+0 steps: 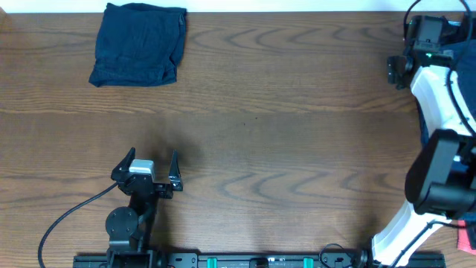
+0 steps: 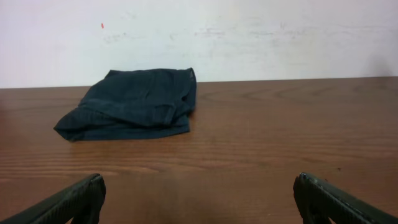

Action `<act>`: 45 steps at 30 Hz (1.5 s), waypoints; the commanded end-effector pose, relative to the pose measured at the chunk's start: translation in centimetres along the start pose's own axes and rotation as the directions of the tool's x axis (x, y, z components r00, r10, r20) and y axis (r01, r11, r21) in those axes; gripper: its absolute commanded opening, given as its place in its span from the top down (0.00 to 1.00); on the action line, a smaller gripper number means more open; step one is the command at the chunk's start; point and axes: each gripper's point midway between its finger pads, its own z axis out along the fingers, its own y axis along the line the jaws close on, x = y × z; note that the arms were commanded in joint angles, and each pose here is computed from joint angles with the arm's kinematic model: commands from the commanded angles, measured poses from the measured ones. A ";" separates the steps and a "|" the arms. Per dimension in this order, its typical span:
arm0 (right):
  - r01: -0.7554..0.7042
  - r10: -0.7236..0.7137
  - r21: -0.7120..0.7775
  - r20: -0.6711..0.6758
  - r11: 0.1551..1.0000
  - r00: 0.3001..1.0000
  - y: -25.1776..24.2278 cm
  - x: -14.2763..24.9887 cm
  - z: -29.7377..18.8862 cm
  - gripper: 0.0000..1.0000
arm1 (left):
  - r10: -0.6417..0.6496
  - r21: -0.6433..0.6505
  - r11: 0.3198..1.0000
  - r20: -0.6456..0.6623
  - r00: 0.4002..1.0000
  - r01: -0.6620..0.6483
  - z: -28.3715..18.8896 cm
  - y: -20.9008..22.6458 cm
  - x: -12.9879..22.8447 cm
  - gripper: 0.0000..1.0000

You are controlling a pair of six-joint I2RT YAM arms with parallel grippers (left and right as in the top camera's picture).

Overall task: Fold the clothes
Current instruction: 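Move the right gripper to the navy shorts on the right stack, then grasp the top navy shorts with the right gripper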

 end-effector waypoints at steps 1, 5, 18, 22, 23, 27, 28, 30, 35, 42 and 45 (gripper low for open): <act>0.025 -0.027 0.049 0.042 0.998 0.999 -0.5 -1.7 0.3 0.01 | 0.001 0.009 1.000 -0.044 0.999 -0.001 0.1 -0.1 1.5 0.02; 0.049 -0.050 0.168 0.001 0.985 0.999 -1.0 -0.8 2.7 0.01 | 0.001 0.009 1.000 -0.044 0.999 -0.001 0.1 -0.1 1.5 0.02; 0.133 -0.115 0.189 -0.104 0.973 0.988 2.9 3.4 9.6 0.01 | 0.001 0.009 1.000 -0.044 0.999 -0.001 0.1 -0.1 1.5 0.02; 0.152 -0.131 0.208 -0.113 0.966 0.985 3.0 3.9 10.6 0.03 | 0.001 0.009 1.000 -0.044 0.999 -0.001 0.1 -0.1 1.5 0.02; 0.152 -0.128 0.219 -0.118 0.964 0.985 2.9 4.1 10.9 0.04 | 0.001 0.009 1.000 -0.044 0.999 -0.001 0.1 -0.1 1.5 0.02; 0.143 -0.112 0.239 -0.139 0.961 0.984 2.2 5.1 12.0 0.05 | 0.001 0.009 1.000 -0.044 0.999 -0.001 0.1 -0.1 1.5 0.02; 0.139 -0.106 0.241 -0.145 0.960 0.984 1.9 5.3 12.3 0.05 | 0.001 0.009 1.000 -0.044 0.999 -0.001 0.1 -0.1 1.5 0.02; 0.133 -0.096 0.247 -0.156 0.960 0.983 1.3 5.8 12.7 0.05 | 0.001 0.009 1.000 -0.044 0.999 -0.001 0.1 -0.1 1.5 0.02; 0.112 -0.066 0.262 -0.179 0.959 0.982 -0.5 6.9 13.4 0.09 | 0.001 0.009 1.000 -0.044 0.999 -0.001 0.1 -0.1 1.5 0.02; 0.094 -0.055 0.231 -0.170 0.968 0.984 -0.5 7.0 13.8 0.16 | 0.001 0.009 1.000 -0.044 0.999 -0.001 0.1 -0.1 1.5 0.02; 0.057 -0.026 0.204 -0.152 0.977 0.988 0.1 6.8 14.0 0.25 | 0.001 0.009 1.000 -0.044 0.999 -0.001 0.1 -0.1 1.5 0.02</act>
